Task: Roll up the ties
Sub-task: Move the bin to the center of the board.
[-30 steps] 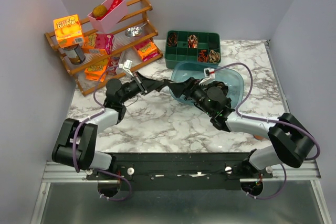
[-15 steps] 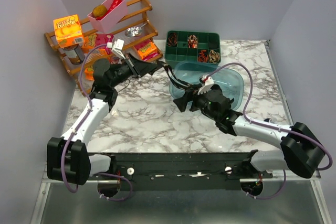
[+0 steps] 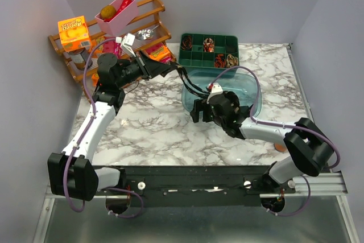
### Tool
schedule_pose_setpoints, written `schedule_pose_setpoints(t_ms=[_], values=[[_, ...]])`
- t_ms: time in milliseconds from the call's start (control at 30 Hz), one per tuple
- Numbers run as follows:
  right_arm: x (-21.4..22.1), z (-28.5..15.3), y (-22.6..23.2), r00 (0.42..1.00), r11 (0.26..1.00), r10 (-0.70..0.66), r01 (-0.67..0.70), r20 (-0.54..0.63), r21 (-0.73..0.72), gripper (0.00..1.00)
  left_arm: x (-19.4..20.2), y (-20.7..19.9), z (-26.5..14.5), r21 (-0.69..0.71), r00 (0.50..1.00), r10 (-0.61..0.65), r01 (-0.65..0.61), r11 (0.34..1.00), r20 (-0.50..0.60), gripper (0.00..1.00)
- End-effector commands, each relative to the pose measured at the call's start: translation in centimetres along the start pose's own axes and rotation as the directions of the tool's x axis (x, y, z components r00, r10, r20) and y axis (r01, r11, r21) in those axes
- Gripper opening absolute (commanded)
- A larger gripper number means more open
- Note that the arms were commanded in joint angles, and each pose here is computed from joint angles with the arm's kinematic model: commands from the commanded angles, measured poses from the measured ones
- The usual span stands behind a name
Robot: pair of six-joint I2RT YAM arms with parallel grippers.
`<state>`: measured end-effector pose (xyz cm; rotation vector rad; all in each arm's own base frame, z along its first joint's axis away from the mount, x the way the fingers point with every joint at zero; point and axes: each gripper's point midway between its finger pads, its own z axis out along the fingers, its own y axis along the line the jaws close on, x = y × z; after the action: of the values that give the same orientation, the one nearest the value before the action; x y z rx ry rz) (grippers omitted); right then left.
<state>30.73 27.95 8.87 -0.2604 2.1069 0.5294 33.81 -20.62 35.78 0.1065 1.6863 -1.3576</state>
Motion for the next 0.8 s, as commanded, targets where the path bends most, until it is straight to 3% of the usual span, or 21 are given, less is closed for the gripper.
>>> schedule_pose_setpoints(t_ms=[0,333,667,767], values=[[1.3,0.1,-2.9,0.999,0.987,-0.029,0.036,-0.045,0.154,0.96,-0.1,-1.9,-0.9,0.033,0.999,0.031,-0.031,0.999,-0.018,0.00],[1.5,-1.5,-8.2,0.986,0.897,-0.138,0.165,-0.096,0.411,0.96,-0.2,-1.9,-1.0,0.020,0.999,0.033,-0.033,0.999,-0.015,0.00],[0.8,-2.3,-10.9,0.957,0.793,-0.236,0.290,-0.169,0.536,0.97,-1.5,-3.6,-1.1,0.076,0.999,0.037,-0.038,0.996,0.012,0.00],[0.5,-2.6,-10.9,0.959,0.794,-0.234,0.285,-0.163,0.536,0.96,-2.2,-4.7,-1.2,0.105,0.999,0.042,-0.044,0.993,0.026,0.00]])
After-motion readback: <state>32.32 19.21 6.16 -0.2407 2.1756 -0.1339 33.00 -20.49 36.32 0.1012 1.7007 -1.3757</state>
